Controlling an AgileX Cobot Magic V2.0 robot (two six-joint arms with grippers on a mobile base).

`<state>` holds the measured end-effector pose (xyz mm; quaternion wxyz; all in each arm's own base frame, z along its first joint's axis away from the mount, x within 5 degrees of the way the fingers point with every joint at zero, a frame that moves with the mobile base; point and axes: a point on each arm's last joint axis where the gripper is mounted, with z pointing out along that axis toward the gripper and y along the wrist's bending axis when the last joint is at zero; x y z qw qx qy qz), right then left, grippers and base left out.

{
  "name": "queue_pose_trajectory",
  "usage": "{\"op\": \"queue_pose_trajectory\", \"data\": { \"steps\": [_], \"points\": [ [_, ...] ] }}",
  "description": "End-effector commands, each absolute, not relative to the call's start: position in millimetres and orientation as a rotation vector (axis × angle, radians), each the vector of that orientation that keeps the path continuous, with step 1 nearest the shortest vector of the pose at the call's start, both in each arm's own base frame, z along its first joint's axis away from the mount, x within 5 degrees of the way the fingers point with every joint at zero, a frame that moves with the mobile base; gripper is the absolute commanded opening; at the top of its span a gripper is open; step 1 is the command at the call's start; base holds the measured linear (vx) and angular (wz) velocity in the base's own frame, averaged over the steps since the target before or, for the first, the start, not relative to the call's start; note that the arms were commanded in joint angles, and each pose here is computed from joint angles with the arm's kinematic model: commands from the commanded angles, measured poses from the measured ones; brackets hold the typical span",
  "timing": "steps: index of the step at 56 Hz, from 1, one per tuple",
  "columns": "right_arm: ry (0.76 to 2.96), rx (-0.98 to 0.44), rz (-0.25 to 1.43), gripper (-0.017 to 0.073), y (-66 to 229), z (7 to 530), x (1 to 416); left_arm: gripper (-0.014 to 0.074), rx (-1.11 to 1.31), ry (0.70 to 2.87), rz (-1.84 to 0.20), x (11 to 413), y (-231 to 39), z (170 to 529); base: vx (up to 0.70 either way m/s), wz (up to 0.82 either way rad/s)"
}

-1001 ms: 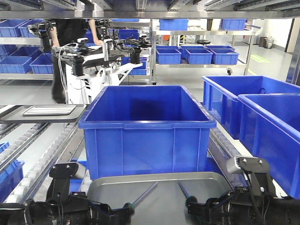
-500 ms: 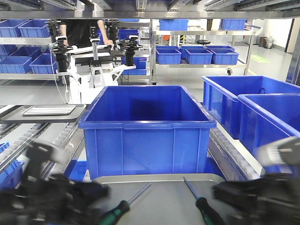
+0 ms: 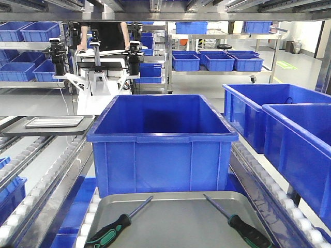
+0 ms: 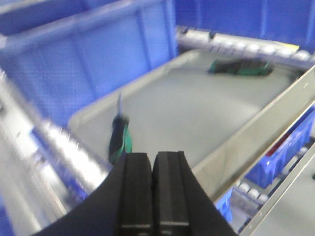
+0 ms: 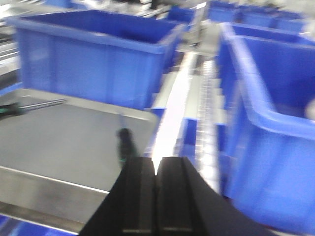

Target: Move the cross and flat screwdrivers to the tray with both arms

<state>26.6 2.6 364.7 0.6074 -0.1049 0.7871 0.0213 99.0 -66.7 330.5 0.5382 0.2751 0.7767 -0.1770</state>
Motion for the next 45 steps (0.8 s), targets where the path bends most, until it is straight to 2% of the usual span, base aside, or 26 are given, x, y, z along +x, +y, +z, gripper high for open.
{"op": "queue_pose_trajectory", "data": {
  "steps": [1,35,38,45],
  "points": [
    [1.734,-0.211,0.006,-0.0008,-2,377,21,0.0003,0.556,1.753,-0.429,95,-61,340,0.0,0.0],
    [1.745,-0.209,0.011,-0.0008,-3,376,18,0.0003,0.551,1.74,-0.431,93,-60,341,0.0,0.0],
    [1.745,-0.209,0.011,-0.0008,-3,376,18,0.0003,0.558,1.729,-0.396,94,-59,338,0.0,0.0],
    [1.745,-0.209,0.01,-0.0008,-3,376,18,0.0003,0.499,1.584,-0.162,88,-38,318,0.0,0.01]
  ]
}}
